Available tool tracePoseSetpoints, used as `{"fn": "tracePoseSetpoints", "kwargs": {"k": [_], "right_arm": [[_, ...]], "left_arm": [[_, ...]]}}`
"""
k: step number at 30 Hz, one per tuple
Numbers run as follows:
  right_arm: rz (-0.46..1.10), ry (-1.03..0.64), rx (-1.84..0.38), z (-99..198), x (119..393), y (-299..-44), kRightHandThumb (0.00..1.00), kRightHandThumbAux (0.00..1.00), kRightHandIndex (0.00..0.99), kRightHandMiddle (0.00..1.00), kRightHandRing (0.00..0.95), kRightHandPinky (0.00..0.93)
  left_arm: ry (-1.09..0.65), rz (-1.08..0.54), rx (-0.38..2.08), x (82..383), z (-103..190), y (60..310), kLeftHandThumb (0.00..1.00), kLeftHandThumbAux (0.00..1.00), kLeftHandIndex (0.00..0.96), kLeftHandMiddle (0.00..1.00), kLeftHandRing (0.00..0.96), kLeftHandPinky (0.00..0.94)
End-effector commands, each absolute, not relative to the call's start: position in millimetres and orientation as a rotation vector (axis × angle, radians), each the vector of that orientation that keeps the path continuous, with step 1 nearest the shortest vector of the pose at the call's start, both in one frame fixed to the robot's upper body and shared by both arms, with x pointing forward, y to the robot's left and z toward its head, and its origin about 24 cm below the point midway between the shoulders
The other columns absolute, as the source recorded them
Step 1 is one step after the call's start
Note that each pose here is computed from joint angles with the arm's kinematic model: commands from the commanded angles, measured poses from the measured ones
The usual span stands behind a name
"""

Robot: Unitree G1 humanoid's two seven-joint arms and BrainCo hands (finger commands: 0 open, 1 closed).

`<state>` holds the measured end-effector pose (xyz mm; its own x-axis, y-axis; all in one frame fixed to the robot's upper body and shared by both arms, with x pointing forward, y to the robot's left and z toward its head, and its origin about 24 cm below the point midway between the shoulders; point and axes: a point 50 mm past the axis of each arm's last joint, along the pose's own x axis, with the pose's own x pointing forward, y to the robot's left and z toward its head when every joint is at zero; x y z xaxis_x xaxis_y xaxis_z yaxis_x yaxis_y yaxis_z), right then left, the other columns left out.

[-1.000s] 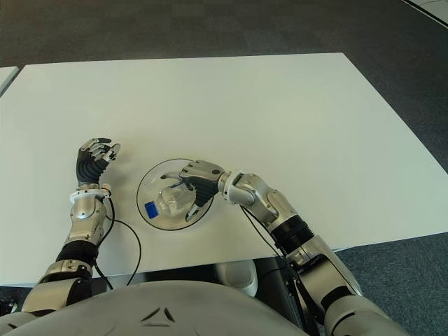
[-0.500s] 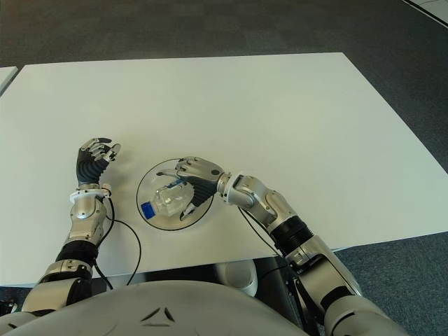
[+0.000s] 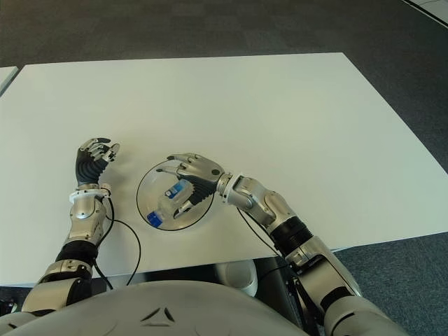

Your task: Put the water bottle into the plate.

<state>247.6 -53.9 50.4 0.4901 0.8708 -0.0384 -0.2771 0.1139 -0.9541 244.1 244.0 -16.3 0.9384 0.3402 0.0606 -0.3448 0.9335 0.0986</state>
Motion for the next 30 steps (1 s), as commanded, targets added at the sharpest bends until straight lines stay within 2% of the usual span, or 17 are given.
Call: {"fn": "tracePoseSetpoints", "kwargs": {"k": [1,8,15,25,30], "right_arm": [[0.91,-0.652,-1.155,47.2,246.8,-53.1,0.238,0.324,0.0,0.0,0.0,0.0],[0.855,-0.666,-1.123,46.3,247.3,-53.1,0.273,0.321,0.0,0.0,0.0,0.0],[0.838,-0.647,-1.088,47.9,247.1,-53.3,0.264,0.358,0.0,0.0,0.0,0.0],[0.809,-0.61,-1.031,53.2,246.7,-56.0,0.127,0.432,0.0,0.0,0.0,0.0],[0.747,-0.603,-0.983,56.1,247.1,-58.8,0.07,0.476,0.0,0.0,0.0,0.0]], "left_arm": [[-0.02,0.357,0.108,242.2,-19.9,246.0,0.707,0.713,0.434,0.639,0.616,0.589],[-0.025,0.349,0.126,242.1,-19.6,245.9,0.708,0.713,0.434,0.633,0.61,0.577],[-0.016,0.354,0.108,242.2,-20.2,246.2,0.707,0.714,0.434,0.641,0.622,0.601],[-0.032,0.35,0.103,241.8,-19.3,244.8,0.707,0.714,0.433,0.649,0.629,0.602],[-0.018,0.348,0.09,241.8,-20.5,245.0,0.707,0.714,0.433,0.638,0.618,0.583]]}}
